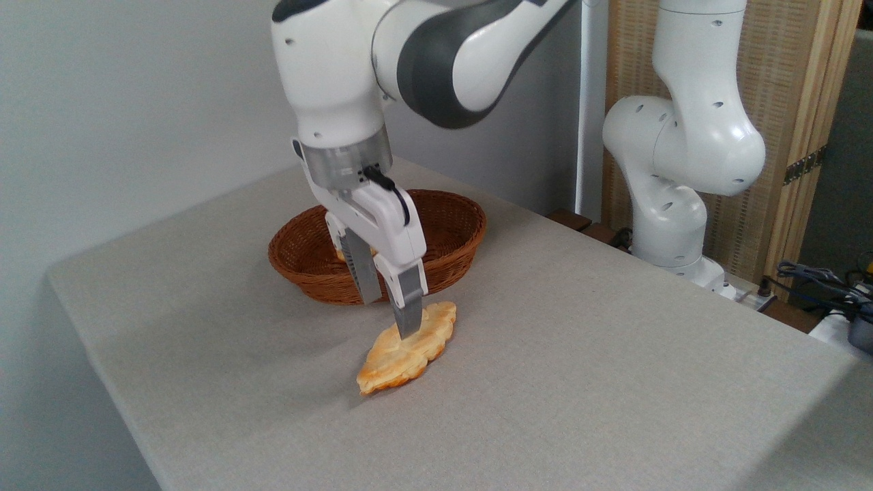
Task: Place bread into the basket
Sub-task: 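Move the gripper down onto the golden leaf-shaped bread on the table, then close the gripper on the middle of the leaf-shaped bread, then lift the bread and carry it over the wicker basket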
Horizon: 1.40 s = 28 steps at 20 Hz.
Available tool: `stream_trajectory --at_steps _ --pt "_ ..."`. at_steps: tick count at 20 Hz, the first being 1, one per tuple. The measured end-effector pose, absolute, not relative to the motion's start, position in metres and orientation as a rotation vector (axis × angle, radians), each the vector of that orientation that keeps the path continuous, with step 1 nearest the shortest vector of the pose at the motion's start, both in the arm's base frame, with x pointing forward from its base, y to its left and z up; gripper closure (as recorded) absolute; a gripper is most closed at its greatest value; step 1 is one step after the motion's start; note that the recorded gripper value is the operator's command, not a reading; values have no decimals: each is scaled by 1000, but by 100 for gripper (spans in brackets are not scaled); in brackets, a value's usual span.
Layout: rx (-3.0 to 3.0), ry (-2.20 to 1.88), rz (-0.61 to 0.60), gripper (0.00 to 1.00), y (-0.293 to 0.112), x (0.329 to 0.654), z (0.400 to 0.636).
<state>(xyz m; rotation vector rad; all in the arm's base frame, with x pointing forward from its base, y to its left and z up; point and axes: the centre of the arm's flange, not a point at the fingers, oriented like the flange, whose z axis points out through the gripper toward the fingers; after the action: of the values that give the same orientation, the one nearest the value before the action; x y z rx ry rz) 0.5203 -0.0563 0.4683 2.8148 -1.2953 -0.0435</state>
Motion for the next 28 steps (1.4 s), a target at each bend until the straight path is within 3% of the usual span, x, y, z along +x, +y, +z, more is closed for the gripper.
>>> stream_trajectory --at_steps 3,14,15,18,19,28 --pt "2821 -1276 -58 0 -55 518 447" --pt "2865 -1139 -122 0 -52 518 418" --pt "2865 -1139 -121 4 -52 520 415" --pt "2863 -1141 -127 53 -53 522 409" --pt "2863 -1141 -127 57 -53 522 408" --pt "2862 -1146 -125 57 -55 522 409"
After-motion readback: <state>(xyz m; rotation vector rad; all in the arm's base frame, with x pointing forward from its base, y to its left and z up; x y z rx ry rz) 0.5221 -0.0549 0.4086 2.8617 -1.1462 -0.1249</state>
